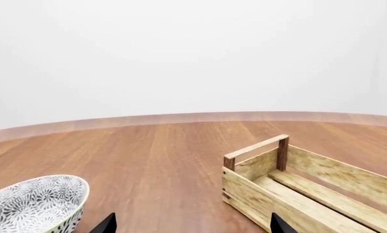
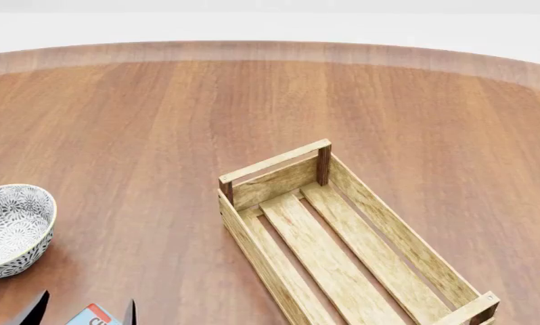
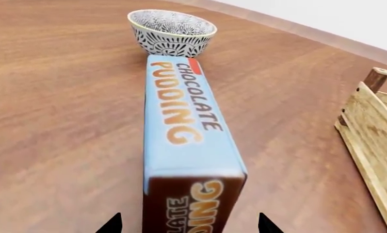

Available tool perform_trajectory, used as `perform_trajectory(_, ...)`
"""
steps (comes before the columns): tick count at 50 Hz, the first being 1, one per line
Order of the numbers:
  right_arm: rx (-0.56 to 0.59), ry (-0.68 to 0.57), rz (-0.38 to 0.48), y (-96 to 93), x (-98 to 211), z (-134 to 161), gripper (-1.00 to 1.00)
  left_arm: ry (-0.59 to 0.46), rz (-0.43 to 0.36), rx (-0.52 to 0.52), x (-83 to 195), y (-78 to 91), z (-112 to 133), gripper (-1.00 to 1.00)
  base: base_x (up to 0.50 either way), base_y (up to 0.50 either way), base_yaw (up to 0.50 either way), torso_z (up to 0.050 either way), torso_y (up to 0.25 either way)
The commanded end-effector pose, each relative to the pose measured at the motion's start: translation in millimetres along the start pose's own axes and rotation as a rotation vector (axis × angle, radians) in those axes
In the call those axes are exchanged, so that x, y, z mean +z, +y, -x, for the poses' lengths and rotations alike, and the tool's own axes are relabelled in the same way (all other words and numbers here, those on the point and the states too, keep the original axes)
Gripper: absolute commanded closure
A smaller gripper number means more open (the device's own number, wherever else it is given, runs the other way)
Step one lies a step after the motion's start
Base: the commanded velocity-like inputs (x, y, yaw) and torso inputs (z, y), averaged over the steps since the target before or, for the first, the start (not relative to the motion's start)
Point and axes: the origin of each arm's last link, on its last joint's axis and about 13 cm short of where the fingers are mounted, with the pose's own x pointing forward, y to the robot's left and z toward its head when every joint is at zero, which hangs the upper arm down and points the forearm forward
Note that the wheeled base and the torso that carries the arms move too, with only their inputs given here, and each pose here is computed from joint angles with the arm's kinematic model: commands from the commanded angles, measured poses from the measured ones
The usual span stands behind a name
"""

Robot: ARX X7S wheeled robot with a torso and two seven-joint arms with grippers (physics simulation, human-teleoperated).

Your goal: Pick up the chocolate pudding and put it in the tray.

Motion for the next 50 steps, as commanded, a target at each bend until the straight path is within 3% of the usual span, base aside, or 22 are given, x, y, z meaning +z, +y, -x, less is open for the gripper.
perform_trajectory(1,0.004,0.011,0.01,-0.3,1,-4,-1.0,0.001,0.0,-0.002,0,-0.1,0,-1.0,0.0,0.0,0.0,0.0,0.0)
perform_trajectory(47,0.001,0.04,0.045,-1.6,4,-15,-1.0,0.004,0.003,-0.012,-2,-2.0,0,-1.0,0.0,0.0,0.0,0.0,0.0)
perform_trajectory(48,0.002,0.034,0.041,-1.5,4,-14,1.0,0.004,0.001,-0.013,-3,-2.3,0,-1.0,0.0,0.0,0.0,0.0,0.0)
perform_trajectory(50,0.0,0.029,0.04,-1.3,4,-13,1.0,0.004,0.001,-0.012,-2,-2.4,0,-1.0,0.0,0.0,0.0,0.0,0.0)
